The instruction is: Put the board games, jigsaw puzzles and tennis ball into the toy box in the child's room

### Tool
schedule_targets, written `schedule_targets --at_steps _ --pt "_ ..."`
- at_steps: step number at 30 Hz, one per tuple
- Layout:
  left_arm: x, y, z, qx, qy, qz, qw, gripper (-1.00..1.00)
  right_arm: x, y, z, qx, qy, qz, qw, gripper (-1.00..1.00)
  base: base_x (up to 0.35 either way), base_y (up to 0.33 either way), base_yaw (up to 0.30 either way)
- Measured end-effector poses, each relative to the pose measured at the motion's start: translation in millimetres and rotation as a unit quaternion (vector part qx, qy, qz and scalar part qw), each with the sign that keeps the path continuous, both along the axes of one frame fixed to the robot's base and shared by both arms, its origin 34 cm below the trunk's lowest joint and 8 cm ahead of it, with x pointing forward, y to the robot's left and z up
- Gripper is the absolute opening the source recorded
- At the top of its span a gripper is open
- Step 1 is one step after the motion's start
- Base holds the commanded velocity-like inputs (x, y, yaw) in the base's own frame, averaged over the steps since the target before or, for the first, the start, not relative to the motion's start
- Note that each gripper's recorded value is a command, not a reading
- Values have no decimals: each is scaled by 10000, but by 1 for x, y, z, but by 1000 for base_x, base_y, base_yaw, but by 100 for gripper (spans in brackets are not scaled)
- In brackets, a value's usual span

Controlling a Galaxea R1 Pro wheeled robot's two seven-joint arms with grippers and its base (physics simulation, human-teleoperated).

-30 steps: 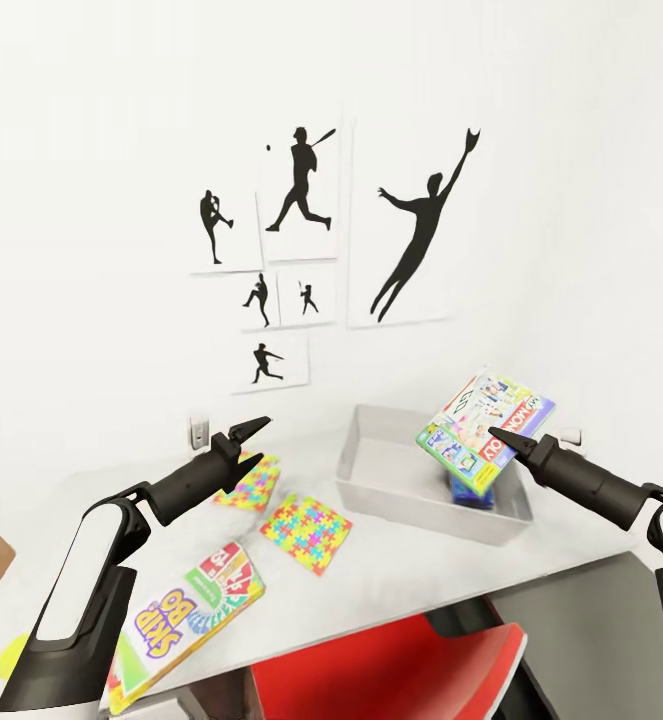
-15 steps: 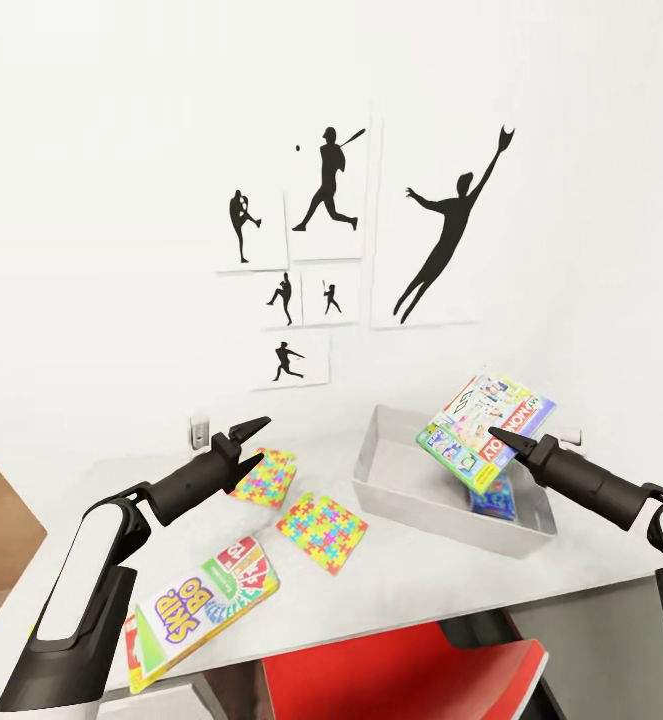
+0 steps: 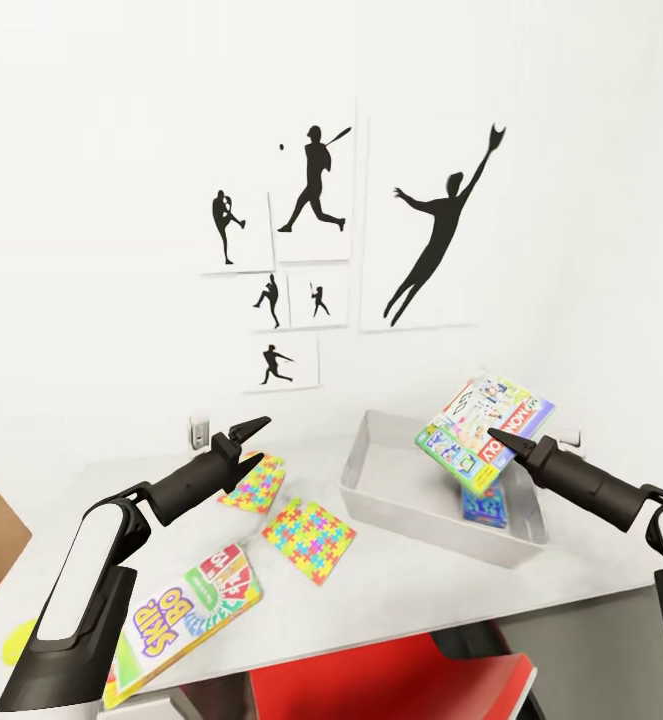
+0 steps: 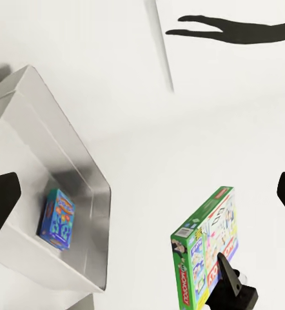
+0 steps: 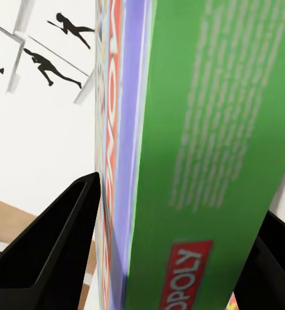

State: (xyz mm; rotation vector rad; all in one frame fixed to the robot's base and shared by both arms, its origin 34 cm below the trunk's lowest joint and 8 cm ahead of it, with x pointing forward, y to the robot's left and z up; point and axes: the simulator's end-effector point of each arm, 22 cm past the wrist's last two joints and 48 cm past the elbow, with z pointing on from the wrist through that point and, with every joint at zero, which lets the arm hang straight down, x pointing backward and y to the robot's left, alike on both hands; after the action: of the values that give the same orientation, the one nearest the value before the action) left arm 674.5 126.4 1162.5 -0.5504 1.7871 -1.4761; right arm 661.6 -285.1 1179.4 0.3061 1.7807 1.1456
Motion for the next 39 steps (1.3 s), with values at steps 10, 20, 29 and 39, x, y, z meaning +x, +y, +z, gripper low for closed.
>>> schedule_targets --at_steps 10,20,29,39 --pt "0 0 0 5 6 2 10000 100 0 0 -1 6 7 5 10000 -100 19 -32 0" --pt "1 2 -1 16 7 18 10000 100 0 1 0 3 0 18 10000 -100 3 -5 0" --pt "1 4 0 7 -3 42 10000 100 15 -3 5 20 11 -4 10000 -100 0 0 0" --pt "3 16 0 28 -19 97 9999 100 65 -10 20 -160 180 223 9995 -100 0 0 -22"
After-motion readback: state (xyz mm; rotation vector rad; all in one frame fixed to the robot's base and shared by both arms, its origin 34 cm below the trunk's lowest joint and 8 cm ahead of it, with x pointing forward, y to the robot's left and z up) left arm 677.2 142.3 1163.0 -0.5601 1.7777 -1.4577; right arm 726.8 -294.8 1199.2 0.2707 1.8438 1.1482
